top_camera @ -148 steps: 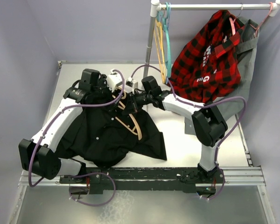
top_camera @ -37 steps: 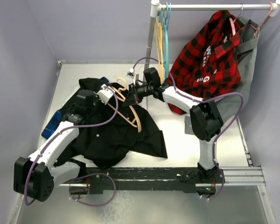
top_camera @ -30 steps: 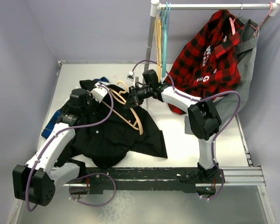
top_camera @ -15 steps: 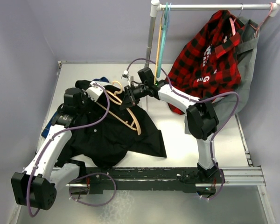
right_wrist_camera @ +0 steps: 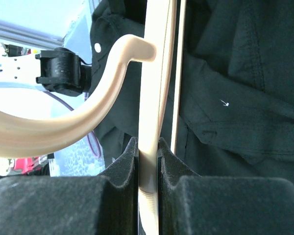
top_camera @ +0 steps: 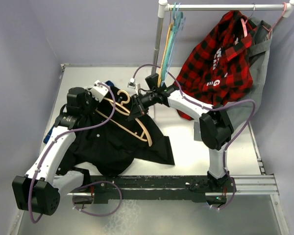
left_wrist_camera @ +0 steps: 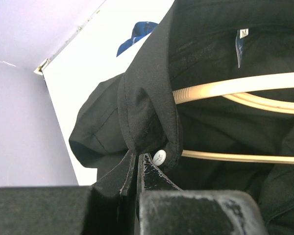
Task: Place the shirt on the hanger
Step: Hang the shirt on the hanger.
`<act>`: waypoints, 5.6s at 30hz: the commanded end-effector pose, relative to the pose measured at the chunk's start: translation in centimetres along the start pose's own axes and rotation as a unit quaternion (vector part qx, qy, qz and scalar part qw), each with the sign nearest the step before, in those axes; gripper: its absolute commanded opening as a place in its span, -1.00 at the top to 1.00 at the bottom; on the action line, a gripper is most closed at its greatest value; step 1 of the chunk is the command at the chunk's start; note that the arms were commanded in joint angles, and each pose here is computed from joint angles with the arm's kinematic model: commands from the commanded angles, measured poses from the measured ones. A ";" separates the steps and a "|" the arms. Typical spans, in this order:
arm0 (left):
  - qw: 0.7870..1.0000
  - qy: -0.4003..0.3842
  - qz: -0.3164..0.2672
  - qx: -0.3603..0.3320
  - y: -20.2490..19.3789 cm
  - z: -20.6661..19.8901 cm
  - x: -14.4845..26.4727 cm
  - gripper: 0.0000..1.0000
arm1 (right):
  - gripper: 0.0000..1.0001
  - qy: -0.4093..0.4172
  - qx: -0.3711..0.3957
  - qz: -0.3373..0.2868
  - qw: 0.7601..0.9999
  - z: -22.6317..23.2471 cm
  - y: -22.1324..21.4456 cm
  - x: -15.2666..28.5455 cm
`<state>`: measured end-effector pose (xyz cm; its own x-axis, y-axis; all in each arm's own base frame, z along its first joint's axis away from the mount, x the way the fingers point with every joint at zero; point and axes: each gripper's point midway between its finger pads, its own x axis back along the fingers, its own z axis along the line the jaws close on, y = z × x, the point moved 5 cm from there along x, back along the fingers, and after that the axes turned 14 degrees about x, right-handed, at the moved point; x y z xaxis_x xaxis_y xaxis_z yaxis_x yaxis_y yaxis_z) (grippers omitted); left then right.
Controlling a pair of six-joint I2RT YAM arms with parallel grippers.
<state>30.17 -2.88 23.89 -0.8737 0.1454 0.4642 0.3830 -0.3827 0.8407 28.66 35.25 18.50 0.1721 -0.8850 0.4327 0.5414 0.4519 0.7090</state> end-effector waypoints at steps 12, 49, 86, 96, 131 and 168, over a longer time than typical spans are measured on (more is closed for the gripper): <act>0.998 -0.050 -0.015 0.016 1.1 -1.1 1.4 1.00 | 1.00 0.083 0.053 -0.065 0.993 1.9 6.6 -0.4; 0.961 -0.260 0.091 -0.012 -3.8 -8.7 4.1 1.00 | 1.00 0.094 0.053 -0.072 0.992 -2.2 9.2 -2.9; 0.855 -0.476 -0.049 -0.198 4.8 0.5 -5.0 -0.99 | 1.00 0.019 0.128 -0.088 0.988 -4.7 7.3 -0.8; 0.881 -0.426 -0.050 -0.200 5.3 2.2 -9.2 -0.99 | 1.00 0.008 0.126 -0.083 0.989 -5.0 7.0 -0.8; 0.810 -0.567 0.065 -0.137 2.3 -4.2 -7.1 1.00 | 1.00 -0.010 0.125 -0.078 0.989 -5.7 6.7 -0.9; 0.841 -0.510 -0.125 -0.133 7.3 -4.4 8.9 1.00 | -0.49 -0.094 -0.053 -0.334 0.936 8.4 -2.3 9.5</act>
<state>24.85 -7.35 30.67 -0.1541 0.8624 0.4822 0.0514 -0.4804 0.8755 21.66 27.01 21.75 -0.2902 -0.9401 0.1789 0.5990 -0.0326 0.8001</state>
